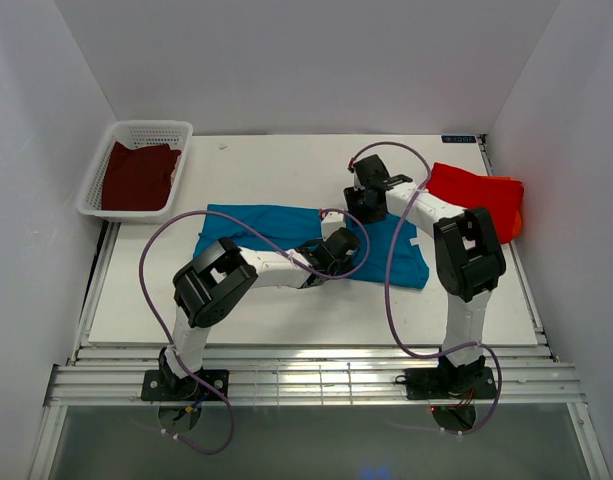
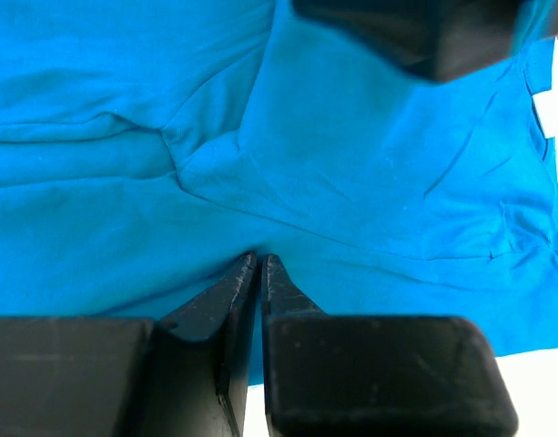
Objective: Fold and stack the t-shirts
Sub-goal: Fold the tshirt
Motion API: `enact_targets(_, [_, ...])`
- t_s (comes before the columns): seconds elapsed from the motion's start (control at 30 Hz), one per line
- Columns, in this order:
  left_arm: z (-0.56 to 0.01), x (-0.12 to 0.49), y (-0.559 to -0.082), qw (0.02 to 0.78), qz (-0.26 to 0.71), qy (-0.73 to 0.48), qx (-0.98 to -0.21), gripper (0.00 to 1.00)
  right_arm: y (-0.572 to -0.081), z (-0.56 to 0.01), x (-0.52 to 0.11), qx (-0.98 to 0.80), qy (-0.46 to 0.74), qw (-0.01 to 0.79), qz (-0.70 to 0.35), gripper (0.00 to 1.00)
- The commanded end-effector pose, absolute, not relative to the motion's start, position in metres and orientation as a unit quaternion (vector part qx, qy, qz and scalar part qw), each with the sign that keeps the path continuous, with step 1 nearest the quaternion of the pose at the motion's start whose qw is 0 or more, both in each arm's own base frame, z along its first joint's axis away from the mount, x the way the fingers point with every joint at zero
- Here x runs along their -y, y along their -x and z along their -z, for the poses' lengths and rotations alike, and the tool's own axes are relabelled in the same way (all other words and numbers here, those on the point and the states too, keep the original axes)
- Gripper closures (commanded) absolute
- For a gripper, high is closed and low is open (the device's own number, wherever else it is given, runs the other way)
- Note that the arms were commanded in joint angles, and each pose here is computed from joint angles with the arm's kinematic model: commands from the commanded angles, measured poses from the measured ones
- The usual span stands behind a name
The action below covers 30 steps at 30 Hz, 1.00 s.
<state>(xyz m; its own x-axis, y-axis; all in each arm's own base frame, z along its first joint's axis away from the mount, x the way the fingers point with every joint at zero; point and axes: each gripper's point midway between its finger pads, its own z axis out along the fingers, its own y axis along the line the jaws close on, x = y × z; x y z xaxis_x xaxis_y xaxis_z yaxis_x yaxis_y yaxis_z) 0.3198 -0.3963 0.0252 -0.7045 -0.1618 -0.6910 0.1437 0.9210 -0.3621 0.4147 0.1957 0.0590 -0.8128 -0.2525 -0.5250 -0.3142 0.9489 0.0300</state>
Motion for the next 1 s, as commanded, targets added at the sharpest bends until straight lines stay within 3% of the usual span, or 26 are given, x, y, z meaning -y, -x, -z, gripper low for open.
enact_targets(0.0, [0.015, 0.358, -0.299, 0.344, 0.12, -0.008, -0.931, 0.8, -0.419, -0.05, -0.207, -0.947, 0.159, 0.266, -0.085, 0.48])
enact_targets(0.3, [0.018, 0.358, -0.299, 0.338, 0.112, -0.005, -0.934, 0.8, -0.4, -0.026, -0.199, -0.958, 0.151, 0.231, -0.077, 0.51])
enact_targets(0.4, [0.019, 0.357, -0.3, 0.337, 0.108, -0.003, -0.935, 0.81, -0.398, -0.017, -0.193, -0.96, 0.152, 0.226, -0.062, 0.63])
enact_targets(0.43, [0.02, 0.357, -0.299, 0.336, 0.108, -0.003, -0.936, 0.81, -0.4, -0.015, -0.191, -0.961, 0.15, 0.226, -0.055, 0.76])
enact_targets(0.47, [0.021, 0.356, -0.298, 0.334, 0.106, -0.003, -0.937, 0.81, -0.4, -0.014, -0.189, -0.961, 0.15, 0.226, -0.051, 0.81])
enact_targets(0.53, [0.023, 0.355, -0.297, 0.332, 0.104, -0.003, -0.937, 0.81, -0.403, -0.016, -0.188, -0.961, 0.148, 0.232, -0.043, 0.88])
enact_targets(0.83, [0.028, 0.355, -0.293, 0.322, 0.105, -0.007, -0.941, 0.81, -0.432, -0.06, -0.19, -0.948, 0.139, 0.286, -0.032, 0.77])
enact_targets(0.97, [0.029, 0.352, -0.293, 0.322, 0.102, -0.006, -0.941, 0.81, -0.443, -0.079, -0.194, -0.941, 0.136, 0.307, -0.035, 0.76])
